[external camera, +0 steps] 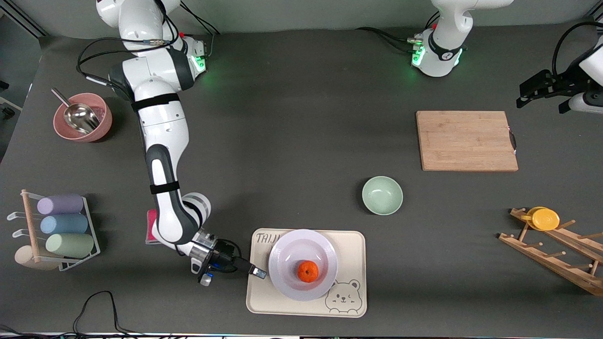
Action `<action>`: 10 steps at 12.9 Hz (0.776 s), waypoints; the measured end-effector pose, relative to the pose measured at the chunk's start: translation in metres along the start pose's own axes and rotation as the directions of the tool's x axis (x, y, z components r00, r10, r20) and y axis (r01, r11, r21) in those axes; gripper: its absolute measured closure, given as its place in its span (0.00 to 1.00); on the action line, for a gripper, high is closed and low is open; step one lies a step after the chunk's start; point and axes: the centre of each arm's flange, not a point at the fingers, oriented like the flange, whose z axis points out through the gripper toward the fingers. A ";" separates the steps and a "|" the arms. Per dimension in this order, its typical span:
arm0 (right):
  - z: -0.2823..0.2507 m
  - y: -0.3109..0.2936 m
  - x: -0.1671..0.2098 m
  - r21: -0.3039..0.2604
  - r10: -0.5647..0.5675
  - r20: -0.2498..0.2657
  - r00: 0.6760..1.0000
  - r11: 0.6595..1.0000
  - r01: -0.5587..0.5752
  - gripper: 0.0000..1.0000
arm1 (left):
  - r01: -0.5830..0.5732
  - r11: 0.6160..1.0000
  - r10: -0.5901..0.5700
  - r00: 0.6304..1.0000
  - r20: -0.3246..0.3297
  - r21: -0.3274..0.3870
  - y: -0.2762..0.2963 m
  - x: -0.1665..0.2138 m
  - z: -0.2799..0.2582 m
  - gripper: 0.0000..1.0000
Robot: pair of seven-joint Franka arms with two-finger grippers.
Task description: Place orange and plate with both arms
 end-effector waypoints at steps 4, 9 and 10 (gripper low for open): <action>-0.035 -0.048 0.030 -0.203 -0.132 0.107 0.985 0.967 0.152 0.00 | 0.000 1.000 0.000 1.000 0.002 -0.001 0.000 0.000 0.000 0.00; -0.112 -0.057 0.031 -0.491 -0.208 0.292 0.934 0.805 0.333 0.00 | 0.000 1.000 0.000 1.000 0.002 -0.002 0.000 0.000 0.001 0.00; -0.131 -0.067 0.027 -0.527 -0.214 0.337 0.917 0.764 0.372 0.00 | 0.000 1.000 0.000 1.000 0.002 -0.003 0.000 0.000 0.001 0.00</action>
